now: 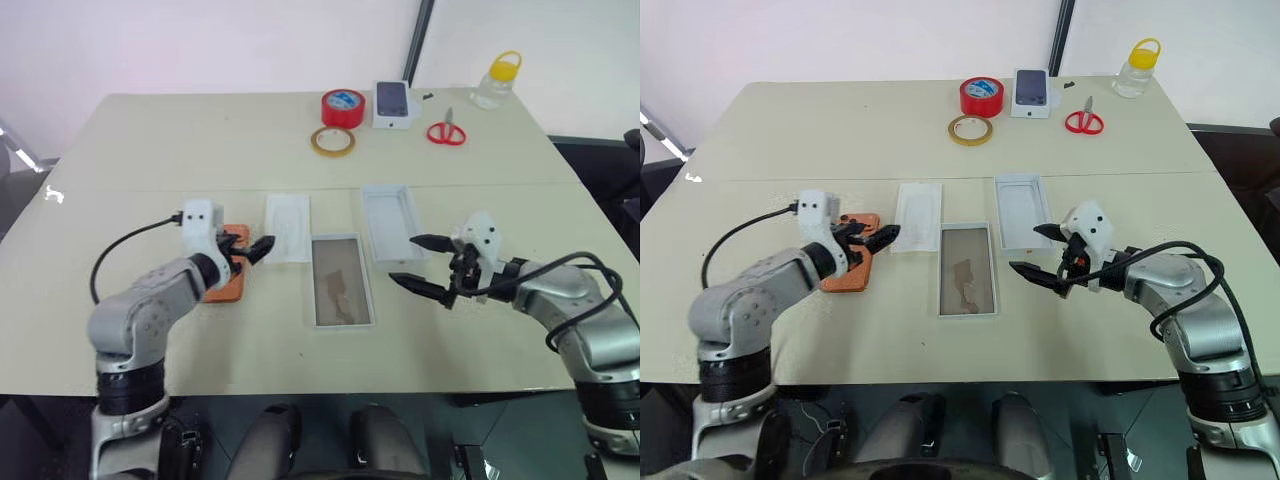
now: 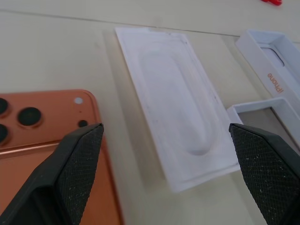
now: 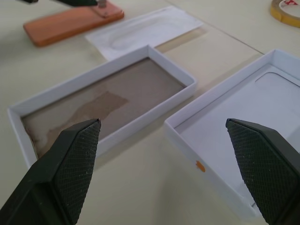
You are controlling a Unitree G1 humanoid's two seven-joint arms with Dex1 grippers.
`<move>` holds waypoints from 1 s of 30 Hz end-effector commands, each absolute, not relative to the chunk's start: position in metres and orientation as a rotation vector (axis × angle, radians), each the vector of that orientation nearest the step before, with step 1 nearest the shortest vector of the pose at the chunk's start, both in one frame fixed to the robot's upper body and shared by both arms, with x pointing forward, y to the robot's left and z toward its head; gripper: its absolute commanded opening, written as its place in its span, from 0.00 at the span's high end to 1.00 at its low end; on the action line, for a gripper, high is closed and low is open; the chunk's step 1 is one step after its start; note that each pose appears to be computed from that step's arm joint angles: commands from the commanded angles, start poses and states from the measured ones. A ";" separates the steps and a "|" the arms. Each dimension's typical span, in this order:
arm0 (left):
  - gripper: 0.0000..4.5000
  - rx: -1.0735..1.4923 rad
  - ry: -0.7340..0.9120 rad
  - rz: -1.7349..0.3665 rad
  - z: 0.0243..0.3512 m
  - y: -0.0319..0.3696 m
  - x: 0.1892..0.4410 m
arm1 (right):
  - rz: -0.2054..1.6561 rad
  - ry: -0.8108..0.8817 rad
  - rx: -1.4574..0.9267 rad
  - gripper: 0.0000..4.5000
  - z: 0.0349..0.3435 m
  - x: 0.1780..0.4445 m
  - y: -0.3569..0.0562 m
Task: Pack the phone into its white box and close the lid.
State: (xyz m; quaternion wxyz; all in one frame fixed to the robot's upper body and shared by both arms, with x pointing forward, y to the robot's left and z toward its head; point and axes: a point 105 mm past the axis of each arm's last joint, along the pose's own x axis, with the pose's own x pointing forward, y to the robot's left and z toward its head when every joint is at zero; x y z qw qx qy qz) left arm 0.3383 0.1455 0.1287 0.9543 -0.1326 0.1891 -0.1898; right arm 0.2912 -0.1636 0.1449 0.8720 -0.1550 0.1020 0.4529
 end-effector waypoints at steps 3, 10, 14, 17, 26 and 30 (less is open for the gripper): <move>0.00 -0.307 0.452 -0.365 0.127 0.142 0.343 | 1.070 0.143 -0.447 0.01 0.167 0.273 -0.145; 0.00 -0.346 0.536 -0.375 0.118 0.133 0.352 | 1.120 0.106 -0.472 0.01 0.176 0.268 -0.133; 0.00 -0.421 0.569 -0.404 0.116 0.123 0.356 | 1.132 0.098 -0.475 0.01 0.176 0.267 -0.129; 0.00 -0.420 0.587 -0.405 0.113 0.121 0.358 | 1.134 0.091 -0.477 0.01 0.177 0.266 -0.128; 0.51 -0.453 0.617 -0.385 0.105 0.125 0.360 | 1.133 0.083 -0.470 0.00 0.176 0.262 -0.123; 0.99 -0.477 0.608 -0.375 0.107 0.128 0.361 | 1.137 0.083 -0.464 0.00 0.175 0.259 -0.121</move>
